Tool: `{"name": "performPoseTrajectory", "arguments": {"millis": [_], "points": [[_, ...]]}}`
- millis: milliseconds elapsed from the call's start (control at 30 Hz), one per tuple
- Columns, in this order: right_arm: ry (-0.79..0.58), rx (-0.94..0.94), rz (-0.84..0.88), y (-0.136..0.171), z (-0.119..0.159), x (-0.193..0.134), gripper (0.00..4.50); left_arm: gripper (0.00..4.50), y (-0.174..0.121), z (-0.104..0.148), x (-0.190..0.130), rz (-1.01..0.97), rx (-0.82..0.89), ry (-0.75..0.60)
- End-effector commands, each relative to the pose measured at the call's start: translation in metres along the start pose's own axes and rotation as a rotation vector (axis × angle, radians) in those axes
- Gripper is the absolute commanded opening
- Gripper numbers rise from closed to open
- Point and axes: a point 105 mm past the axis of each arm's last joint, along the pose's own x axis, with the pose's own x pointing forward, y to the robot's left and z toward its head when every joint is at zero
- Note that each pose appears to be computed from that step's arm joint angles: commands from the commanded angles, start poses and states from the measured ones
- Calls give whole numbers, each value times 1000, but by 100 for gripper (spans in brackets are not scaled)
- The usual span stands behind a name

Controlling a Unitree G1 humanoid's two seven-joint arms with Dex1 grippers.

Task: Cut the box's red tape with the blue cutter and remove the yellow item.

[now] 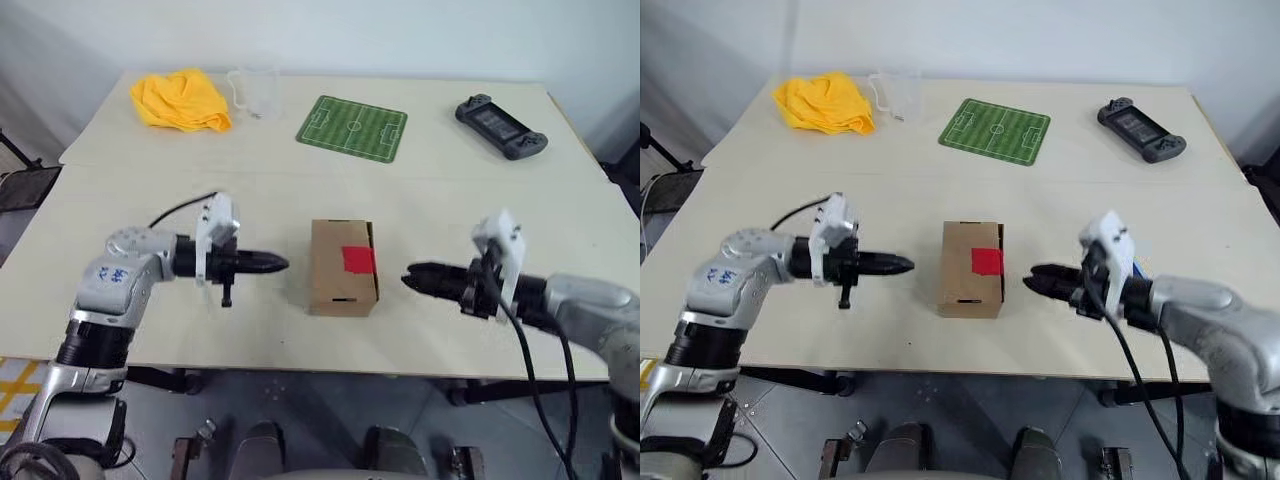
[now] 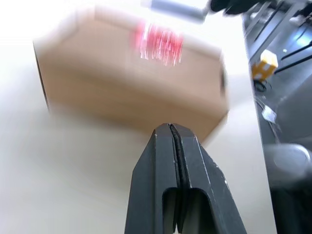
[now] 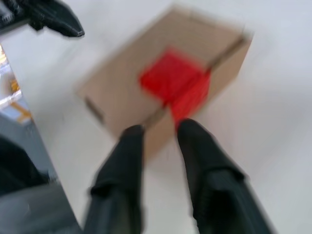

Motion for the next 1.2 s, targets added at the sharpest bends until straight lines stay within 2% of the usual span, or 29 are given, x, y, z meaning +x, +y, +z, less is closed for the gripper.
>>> {"name": "performPoseTrajectory", "arguments": {"millis": [33,200,467,700,1200], "points": [[197,148,-80,-12,-16,11,263,0,5,13,27,-19,76,-57],[203,197,-99,-18,1,37,442,0,16,5,51,15,112,-16],[177,301,-110,-24,14,50,447,0,18,-6,59,23,112,34],[211,325,-201,-36,3,55,447,0,11,-12,69,-10,100,55],[326,188,-288,-44,-5,45,447,0,9,-19,71,-22,85,73]]}}
